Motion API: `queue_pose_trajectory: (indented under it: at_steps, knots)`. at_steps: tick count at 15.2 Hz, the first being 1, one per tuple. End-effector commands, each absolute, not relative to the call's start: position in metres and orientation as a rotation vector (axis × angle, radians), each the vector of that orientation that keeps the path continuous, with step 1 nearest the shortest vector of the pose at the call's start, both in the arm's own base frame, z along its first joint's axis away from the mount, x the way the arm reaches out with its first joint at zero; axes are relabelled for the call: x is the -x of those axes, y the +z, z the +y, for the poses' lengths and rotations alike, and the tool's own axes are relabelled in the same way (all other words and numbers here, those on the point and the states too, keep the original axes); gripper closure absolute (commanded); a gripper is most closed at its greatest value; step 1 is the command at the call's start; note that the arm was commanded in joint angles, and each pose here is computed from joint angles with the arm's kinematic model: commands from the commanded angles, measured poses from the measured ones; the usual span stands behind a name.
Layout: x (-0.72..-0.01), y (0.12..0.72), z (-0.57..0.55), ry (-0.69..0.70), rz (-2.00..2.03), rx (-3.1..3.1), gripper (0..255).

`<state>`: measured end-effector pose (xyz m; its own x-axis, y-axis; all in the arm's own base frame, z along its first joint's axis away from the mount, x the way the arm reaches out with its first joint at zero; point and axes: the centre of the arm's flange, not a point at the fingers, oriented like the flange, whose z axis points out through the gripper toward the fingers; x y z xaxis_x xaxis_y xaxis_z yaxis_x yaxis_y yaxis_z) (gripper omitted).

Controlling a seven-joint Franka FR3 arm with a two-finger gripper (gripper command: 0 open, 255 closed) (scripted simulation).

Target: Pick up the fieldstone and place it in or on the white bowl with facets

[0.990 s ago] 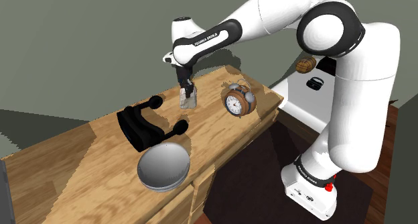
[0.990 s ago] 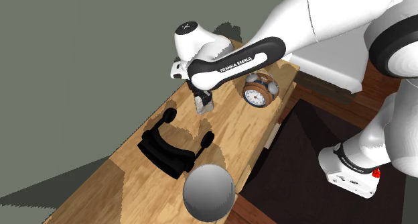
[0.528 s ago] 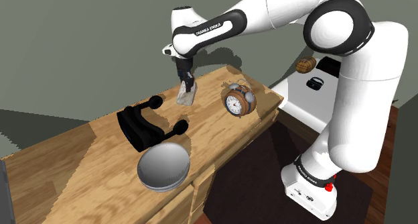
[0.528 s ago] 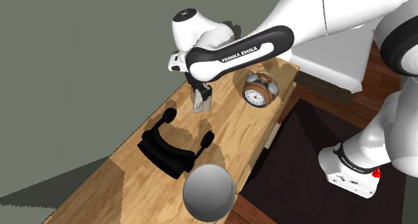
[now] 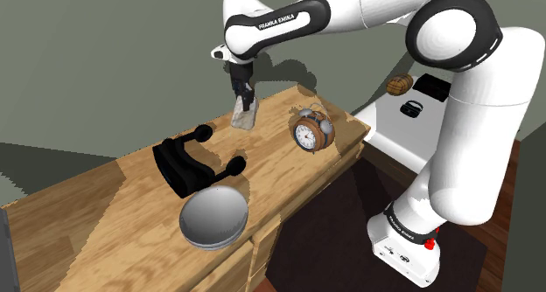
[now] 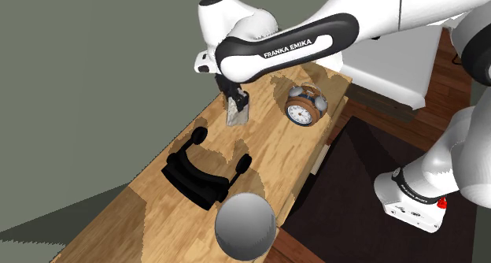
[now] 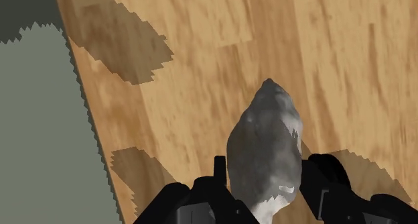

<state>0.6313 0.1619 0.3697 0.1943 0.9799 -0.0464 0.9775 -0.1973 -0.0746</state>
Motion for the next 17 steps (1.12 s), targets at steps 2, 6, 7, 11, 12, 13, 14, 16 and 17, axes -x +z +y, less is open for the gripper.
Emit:
queue_pose_trajectory:
  at_steps: [2, 6, 7, 11, 12, 13, 14, 16, 17]
  knots:
    - [-0.631, 0.386, 0.161, 0.129, -1.972, 2.406, 255]
    - [-0.631, 0.403, 0.161, 0.129, -1.972, 2.406, 255]
    - [-0.621, 0.403, 0.17, 0.129, -1.972, 2.406, 255]
    - [-0.583, 0.406, 0.207, 0.129, -1.972, 2.406, 255]
    - [-0.574, 0.407, 0.216, 0.129, -1.972, 2.406, 255]
    - [-0.564, 0.408, 0.225, 0.129, -1.972, 2.406, 255]
    - [-0.555, 0.409, 0.234, 0.129, -1.972, 2.406, 255]
    - [-0.536, 0.41, 0.253, 0.129, -1.972, 2.406, 255]
    - [-0.526, 0.411, 0.262, 0.129, -1.972, 2.406, 255]
